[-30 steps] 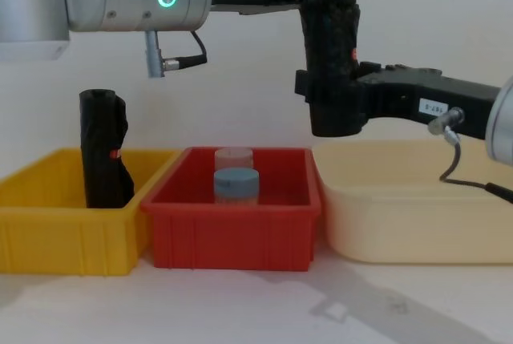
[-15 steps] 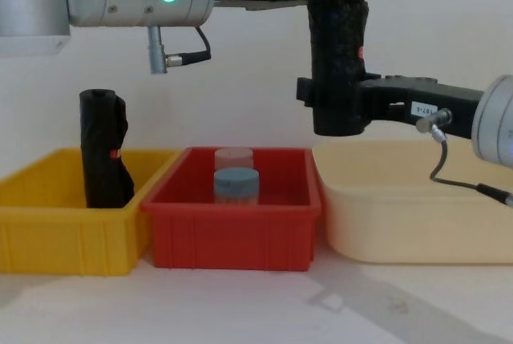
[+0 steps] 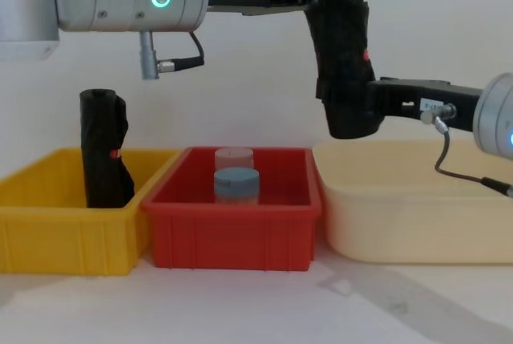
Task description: Pick up the garbage bag with the one hand and transfer it to the other hand.
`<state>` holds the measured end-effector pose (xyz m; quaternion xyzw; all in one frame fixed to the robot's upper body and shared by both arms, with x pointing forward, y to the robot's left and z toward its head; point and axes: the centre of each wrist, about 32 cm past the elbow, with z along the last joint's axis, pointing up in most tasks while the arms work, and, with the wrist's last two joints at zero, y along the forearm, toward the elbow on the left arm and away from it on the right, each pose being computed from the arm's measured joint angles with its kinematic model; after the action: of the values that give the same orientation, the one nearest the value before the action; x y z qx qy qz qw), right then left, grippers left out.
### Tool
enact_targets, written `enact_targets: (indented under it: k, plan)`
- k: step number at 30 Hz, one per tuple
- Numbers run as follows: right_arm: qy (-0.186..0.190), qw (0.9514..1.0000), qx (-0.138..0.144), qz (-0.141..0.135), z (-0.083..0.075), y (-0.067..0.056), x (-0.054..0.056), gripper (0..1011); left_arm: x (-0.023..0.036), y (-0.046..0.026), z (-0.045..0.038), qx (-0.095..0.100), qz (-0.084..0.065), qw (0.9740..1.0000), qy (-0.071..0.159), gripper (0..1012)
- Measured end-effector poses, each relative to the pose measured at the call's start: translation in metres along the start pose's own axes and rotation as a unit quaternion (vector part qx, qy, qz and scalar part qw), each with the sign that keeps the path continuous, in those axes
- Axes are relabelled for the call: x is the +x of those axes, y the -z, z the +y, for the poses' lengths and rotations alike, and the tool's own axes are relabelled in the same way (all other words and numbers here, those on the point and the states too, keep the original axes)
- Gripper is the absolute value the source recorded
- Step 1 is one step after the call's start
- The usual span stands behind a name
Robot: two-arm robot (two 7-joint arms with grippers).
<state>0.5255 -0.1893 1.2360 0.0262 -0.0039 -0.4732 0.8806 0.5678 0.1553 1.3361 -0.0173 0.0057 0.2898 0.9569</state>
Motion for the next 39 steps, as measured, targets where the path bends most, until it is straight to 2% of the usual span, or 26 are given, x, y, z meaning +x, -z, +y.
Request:
enact_targets:
  k: [3, 6, 14, 17, 39]
  plan:
    - [0.005, 1.0000, -0.002, 0.001, 0.0011, 0.0000, 0.0017, 1001, 0.0000, 0.0006, 0.0009, 0.000, 0.000, 1.0000, 0.000, 496]
    - [0.008, 1.0000, -0.002, 0.002, 0.0017, 0.0001, 0.0027, 952, 0.0000, 0.0008, 0.0015, 0.001, 0.000, 1.0000, 0.000, 496]
    - [0.014, 0.9999, -0.005, 0.004, 0.0034, 0.0005, 0.0050, 757, -0.0001, 0.0017, 0.0027, 0.002, 0.000, 1.0000, 0.000, 496]
    - [0.015, 0.9999, -0.006, 0.005, 0.0037, 0.0007, 0.0055, 717, -0.0001, 0.0019, 0.0030, 0.002, 0.000, 1.0000, 0.000, 497]
    - [0.020, 0.9998, -0.007, 0.006, 0.0047, 0.0008, 0.0070, 695, -0.0001, 0.0024, 0.0039, 0.002, 0.000, 1.0000, 0.000, 497]
